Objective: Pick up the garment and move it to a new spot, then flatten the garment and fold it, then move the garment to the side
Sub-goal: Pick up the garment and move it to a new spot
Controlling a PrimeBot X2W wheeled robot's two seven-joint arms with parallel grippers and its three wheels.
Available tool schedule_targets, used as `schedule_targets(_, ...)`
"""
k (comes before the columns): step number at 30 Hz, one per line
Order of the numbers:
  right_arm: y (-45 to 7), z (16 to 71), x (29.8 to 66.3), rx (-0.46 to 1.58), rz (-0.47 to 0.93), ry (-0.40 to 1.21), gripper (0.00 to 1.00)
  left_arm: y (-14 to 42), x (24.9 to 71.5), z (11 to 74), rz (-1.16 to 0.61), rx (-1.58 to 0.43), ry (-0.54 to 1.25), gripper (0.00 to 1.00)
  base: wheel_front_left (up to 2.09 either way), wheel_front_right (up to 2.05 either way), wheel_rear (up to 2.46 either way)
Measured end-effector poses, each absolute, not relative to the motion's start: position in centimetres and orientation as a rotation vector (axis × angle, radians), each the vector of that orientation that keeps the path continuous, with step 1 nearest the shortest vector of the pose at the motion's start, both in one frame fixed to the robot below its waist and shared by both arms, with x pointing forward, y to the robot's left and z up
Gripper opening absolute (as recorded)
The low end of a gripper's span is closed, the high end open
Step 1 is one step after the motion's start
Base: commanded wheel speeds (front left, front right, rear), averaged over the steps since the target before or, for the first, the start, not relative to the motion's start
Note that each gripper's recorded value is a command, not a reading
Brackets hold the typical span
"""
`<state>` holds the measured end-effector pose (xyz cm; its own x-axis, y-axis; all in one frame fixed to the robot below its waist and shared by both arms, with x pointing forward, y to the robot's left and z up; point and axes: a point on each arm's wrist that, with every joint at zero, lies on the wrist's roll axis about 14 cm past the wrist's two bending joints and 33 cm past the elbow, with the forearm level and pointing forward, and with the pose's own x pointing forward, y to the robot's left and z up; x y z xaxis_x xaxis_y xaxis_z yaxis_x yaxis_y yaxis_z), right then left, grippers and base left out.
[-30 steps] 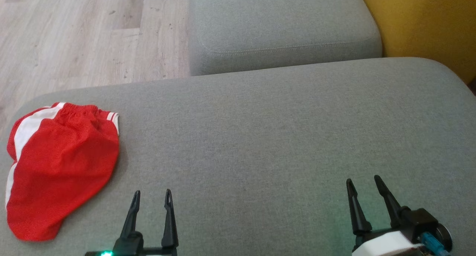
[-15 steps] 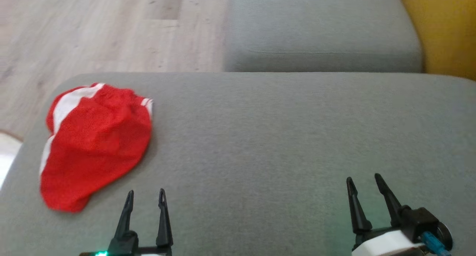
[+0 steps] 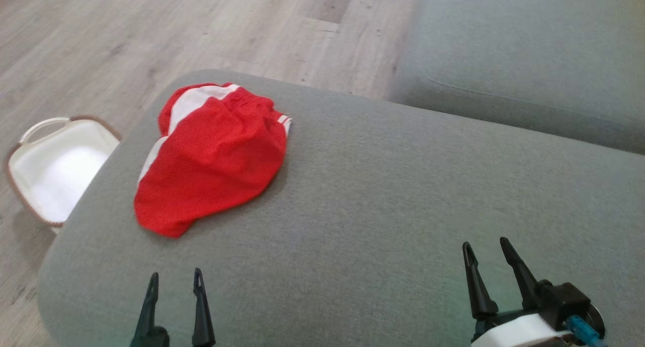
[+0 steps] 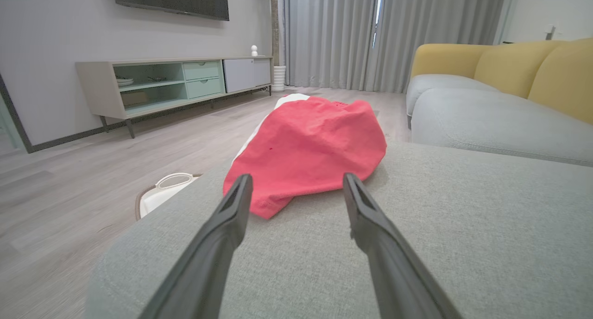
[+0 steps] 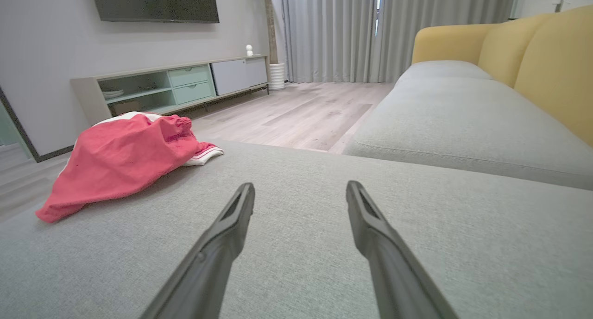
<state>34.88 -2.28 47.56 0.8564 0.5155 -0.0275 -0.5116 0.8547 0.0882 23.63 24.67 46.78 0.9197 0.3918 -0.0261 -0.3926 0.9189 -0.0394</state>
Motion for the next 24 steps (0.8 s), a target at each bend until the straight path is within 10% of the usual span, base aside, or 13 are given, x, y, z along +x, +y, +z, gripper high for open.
schedule_targets(12, -0.5, 46.3, 35.0, 0.065, 0.598, 0.09, 1.0, 26.9, 24.1, 48.9, 0.416, 0.037, -0.032, 1.0, 0.0, 0.0, 0.0)
schedule_targets(24, -3.3, 42.1, 38.9, -0.019, 0.584, 0.165, 1.0, 28.4, 41.3, 61.3, 0.14, 0.347, -0.131, 1.0, 0.0, 0.0, 0.0)
